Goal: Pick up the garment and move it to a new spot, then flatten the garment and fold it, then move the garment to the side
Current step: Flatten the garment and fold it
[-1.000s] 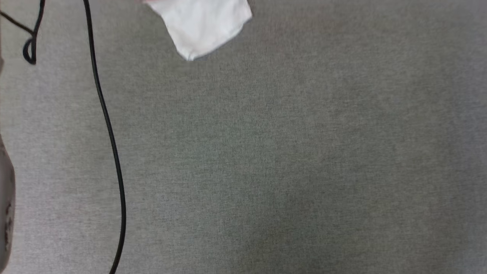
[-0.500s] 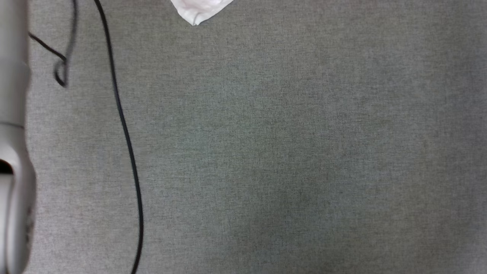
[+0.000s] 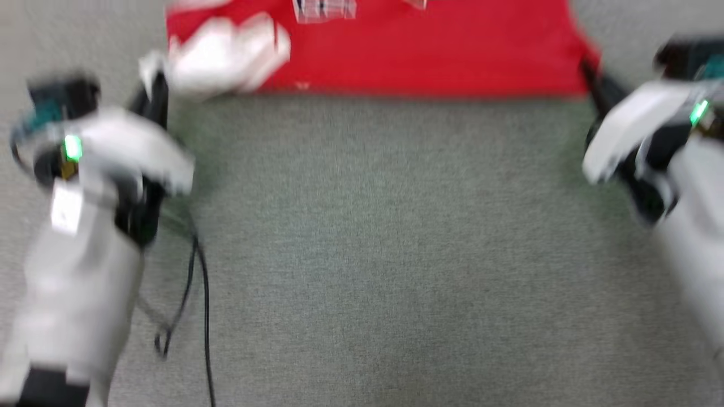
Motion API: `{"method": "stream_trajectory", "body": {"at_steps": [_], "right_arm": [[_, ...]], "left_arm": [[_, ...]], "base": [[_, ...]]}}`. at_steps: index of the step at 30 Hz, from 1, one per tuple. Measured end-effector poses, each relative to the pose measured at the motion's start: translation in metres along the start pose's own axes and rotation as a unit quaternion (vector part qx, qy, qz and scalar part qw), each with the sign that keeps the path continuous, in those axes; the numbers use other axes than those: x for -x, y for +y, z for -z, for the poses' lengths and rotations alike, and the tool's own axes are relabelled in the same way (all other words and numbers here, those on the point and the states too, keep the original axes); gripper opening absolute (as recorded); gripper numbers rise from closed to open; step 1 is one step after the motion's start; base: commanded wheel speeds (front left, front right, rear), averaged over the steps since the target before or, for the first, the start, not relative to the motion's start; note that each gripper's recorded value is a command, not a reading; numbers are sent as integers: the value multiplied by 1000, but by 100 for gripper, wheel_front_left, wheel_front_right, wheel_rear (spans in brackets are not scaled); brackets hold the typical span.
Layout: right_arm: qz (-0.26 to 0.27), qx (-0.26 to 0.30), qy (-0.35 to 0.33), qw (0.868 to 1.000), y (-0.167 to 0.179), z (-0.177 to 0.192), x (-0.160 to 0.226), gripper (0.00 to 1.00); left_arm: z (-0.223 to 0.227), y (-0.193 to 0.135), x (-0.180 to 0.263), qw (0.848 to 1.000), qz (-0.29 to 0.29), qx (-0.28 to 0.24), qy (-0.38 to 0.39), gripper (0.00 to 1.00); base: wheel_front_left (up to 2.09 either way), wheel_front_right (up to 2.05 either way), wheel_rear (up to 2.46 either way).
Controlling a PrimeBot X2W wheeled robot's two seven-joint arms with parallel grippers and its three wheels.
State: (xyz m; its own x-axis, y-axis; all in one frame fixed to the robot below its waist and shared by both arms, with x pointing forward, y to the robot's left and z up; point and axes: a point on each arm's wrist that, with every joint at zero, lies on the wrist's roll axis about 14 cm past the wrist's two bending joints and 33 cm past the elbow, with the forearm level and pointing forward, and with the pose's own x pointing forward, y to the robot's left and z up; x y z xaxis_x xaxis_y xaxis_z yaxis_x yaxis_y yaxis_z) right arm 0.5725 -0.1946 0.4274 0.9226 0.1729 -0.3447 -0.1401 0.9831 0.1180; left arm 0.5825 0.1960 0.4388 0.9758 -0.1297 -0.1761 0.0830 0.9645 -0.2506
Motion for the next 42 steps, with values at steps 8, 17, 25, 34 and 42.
{"method": "stream_trajectory", "body": {"at_steps": [8,17,25,34,42], "right_arm": [[-7,-17,19,1000,11,39,71,0],[-8,-47,-9,999,17,59,142,0],[13,-73,-8,997,6,94,198,0],[27,-90,23,995,9,124,238,0],[18,-57,4,998,24,87,227,0]], "left_arm": [[38,9,89,999,-13,7,40,0],[56,8,178,998,-35,20,45,0],[66,-1,243,996,-48,37,68,0],[59,-13,279,993,-52,45,92,0],[31,-29,251,997,-14,7,72,0]], "base": [[0,0,0],[0,0,0],[0,0,0],[0,0,0],[0,0,0]]}}
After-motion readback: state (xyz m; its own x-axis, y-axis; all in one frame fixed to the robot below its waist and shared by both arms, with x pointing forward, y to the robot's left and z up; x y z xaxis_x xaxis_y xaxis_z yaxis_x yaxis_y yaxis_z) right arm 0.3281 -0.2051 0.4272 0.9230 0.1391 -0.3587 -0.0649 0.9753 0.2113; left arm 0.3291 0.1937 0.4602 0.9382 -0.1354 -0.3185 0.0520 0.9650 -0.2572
